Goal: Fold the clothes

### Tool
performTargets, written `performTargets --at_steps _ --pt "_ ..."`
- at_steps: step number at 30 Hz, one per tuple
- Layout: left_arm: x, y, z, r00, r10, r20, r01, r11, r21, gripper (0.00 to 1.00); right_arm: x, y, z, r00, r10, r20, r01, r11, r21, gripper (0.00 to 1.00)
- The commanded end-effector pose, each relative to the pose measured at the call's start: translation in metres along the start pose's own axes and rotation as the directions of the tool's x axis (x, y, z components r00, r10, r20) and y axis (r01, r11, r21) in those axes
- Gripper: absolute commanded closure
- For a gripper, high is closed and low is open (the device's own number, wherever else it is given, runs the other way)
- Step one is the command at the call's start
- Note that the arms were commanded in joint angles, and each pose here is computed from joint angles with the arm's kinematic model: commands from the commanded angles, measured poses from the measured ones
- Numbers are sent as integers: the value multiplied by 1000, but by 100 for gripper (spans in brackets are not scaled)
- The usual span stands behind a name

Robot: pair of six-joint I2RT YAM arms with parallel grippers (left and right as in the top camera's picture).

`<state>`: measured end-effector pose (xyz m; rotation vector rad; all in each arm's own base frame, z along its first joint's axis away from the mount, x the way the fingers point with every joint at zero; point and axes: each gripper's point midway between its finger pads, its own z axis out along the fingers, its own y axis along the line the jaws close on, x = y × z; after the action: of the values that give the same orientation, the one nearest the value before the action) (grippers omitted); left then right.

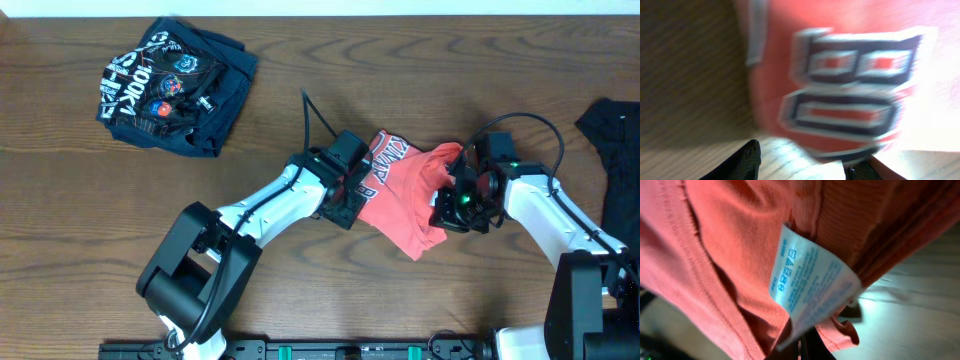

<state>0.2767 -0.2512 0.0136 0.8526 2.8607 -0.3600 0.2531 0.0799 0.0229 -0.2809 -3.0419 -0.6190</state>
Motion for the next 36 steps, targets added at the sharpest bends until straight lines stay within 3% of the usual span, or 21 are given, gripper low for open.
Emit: performTargets --at_steps 1,4,10,11,14,17,20,23,25,30,36 --pt "-3 15 -1 999 -41 6 41 999 -23 46 -4 -21 -2 998 56 19 -57 995 79 80" --pt "0 21 -3 998 -62 -5 62 998 -24 48 -5 -9 -6 1000 0 17 0 1000 -10 64" --pt "-4 24 -33 996 -84 10 84 996 -22 45 -29 2 -44 981 -42 190 65 991 -119 55" --pt "-11 21 -41 996 -78 41 78 997 -13 41 -35 0 -52 973 -24 230 54 991 -123 55" --pt "-39 14 -63 984 -53 172 51 999 15 36 -51 -5 -67 949 27 314 18 990 -139 65" --pt "-67 0 -75 956 -28 292 5 997 79 32 -64 -2 -70 931 10 365 45 989 -141 65" --pt "-78 -1 -71 945 -21 327 -8 996 88 32 -73 1 -65 925 -8 380 64 989 -136 65" --pt "-76 -11 -56 955 -25 295 -24 987 161 32 -86 -10 -57 914 3 405 29 997 -71 66" --pt "-71 -21 -46 965 -27 262 -34 974 224 32 -95 -15 -54 905 36 424 -10 998 -64 71" --pt "-58 -30 -14 985 -17 175 -29 966 257 32 -105 -14 -51 896 35 442 -1 997 -78 99" --pt "-42 -33 10 995 -13 96 -12 966 257 32 -73 -59 -49 909 213 357 -238 971 29 99"
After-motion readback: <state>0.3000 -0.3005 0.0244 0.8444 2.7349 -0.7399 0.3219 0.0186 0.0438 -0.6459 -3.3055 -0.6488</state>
